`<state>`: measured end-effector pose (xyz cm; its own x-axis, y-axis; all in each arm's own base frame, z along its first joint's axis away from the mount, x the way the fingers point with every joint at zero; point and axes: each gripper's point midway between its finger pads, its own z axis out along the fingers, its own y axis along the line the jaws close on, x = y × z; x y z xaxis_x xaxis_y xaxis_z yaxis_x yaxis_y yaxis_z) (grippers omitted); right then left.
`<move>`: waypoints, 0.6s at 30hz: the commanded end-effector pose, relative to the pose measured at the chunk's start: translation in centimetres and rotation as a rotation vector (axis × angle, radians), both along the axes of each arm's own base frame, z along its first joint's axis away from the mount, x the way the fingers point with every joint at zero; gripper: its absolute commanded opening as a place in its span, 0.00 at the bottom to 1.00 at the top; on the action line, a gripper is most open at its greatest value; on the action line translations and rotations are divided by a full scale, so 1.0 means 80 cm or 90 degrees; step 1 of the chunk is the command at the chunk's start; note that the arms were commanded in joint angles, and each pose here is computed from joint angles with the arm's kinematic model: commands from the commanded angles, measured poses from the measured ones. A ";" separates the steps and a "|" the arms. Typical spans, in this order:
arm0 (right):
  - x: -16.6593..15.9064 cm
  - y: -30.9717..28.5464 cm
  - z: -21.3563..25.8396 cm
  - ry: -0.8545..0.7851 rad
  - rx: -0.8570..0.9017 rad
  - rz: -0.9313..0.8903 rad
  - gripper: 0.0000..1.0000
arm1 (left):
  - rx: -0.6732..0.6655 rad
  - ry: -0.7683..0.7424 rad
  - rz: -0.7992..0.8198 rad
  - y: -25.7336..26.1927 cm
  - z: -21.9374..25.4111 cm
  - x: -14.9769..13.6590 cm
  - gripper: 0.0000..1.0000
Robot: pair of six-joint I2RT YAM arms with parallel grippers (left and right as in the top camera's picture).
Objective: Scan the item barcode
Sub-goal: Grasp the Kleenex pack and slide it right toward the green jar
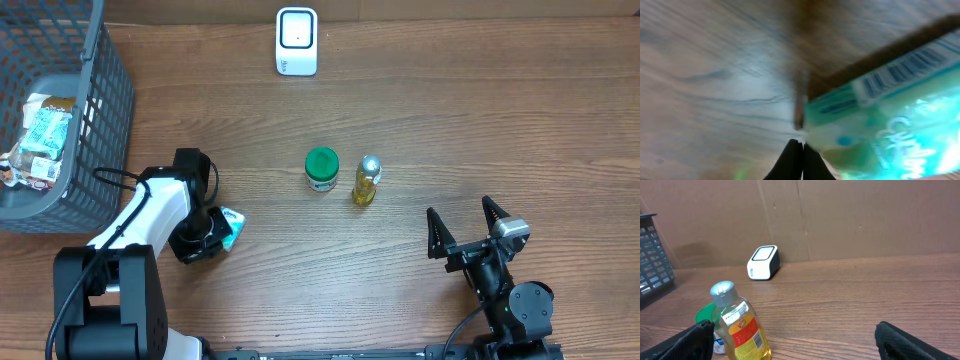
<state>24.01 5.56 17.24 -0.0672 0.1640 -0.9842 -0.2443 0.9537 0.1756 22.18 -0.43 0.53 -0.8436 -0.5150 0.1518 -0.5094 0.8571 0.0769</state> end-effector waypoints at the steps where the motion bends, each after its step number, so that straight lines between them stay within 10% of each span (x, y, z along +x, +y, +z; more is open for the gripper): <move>1: 0.001 -0.003 -0.002 -0.003 -0.002 -0.008 1.00 | -0.124 -0.027 -0.039 -0.039 0.002 0.009 0.04; 8: 0.001 -0.003 -0.002 -0.003 -0.002 -0.008 1.00 | -0.300 -0.108 -0.105 -0.100 0.021 0.039 0.04; 18: 0.001 -0.003 -0.002 -0.003 -0.002 -0.008 1.00 | -0.251 -0.134 -0.175 -0.107 0.059 0.070 0.04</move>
<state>24.01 5.55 17.24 -0.0671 0.1640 -0.9842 -0.2439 0.9538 0.1755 25.82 -9.23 3.59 -0.9542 -0.2408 0.1778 -0.2913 0.8837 -0.3664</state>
